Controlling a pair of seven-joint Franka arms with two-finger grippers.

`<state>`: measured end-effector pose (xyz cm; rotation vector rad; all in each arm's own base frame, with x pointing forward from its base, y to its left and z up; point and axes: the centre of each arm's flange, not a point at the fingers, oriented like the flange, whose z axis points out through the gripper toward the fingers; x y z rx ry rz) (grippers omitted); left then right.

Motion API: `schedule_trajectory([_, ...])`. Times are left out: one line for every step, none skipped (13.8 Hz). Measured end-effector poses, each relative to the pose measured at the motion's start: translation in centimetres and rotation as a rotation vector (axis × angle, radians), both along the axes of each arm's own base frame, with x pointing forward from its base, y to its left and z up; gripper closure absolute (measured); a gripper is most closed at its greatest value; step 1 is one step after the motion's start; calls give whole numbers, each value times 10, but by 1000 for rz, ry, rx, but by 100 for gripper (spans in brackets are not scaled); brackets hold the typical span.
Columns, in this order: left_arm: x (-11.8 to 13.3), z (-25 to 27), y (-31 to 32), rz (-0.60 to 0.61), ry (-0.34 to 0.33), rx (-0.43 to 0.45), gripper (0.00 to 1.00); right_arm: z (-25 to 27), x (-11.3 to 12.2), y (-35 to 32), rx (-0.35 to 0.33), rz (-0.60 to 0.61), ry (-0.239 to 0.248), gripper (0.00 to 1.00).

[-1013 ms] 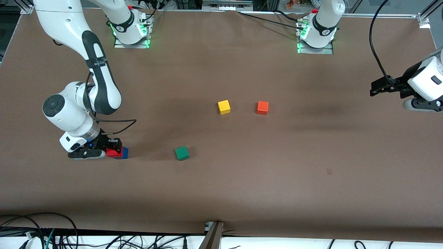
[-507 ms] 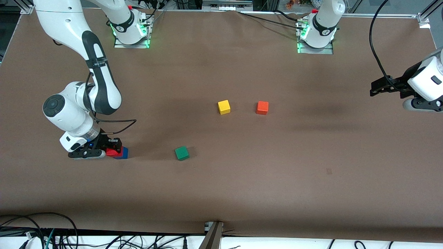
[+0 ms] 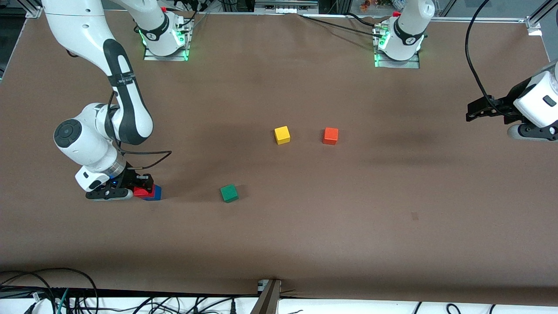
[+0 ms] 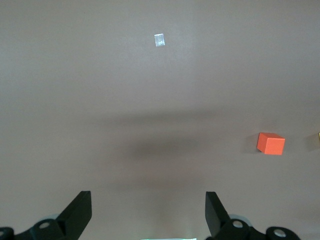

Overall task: Pass red block to right arm, stack on blue
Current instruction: 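Lower the red cube onto the blue cube with the right gripper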

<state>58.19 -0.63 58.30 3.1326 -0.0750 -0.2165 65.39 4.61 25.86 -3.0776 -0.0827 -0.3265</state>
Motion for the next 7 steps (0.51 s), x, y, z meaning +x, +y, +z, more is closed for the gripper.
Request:
schedule_trajectory([0, 0, 0, 0, 0, 0, 0, 0, 0, 0, 0, -1, 0, 44])
schedule_trajectory([0, 0, 0, 0, 0, 0, 0, 0, 0, -1, 0, -1, 0, 44])
schedule_trajectory([0, 0, 0, 0, 0, 0, 0, 0, 0, -1, 0, -1, 0, 44])
schedule_trajectory([0, 0, 0, 0, 0, 0, 0, 0, 0, -1, -1, -1, 0, 44])
schedule_trajectory([0, 0, 0, 0, 0, 0, 0, -1, 0, -1, -1, -1, 1, 44])
schedule_trajectory([0, 0, 0, 1, 0, 0, 0, -1, 0, -1, -1, -1, 1, 44])
schedule_trajectory([0, 0, 0, 1, 0, 0, 0, -1, 0, -1, -1, -1, 2, 44])
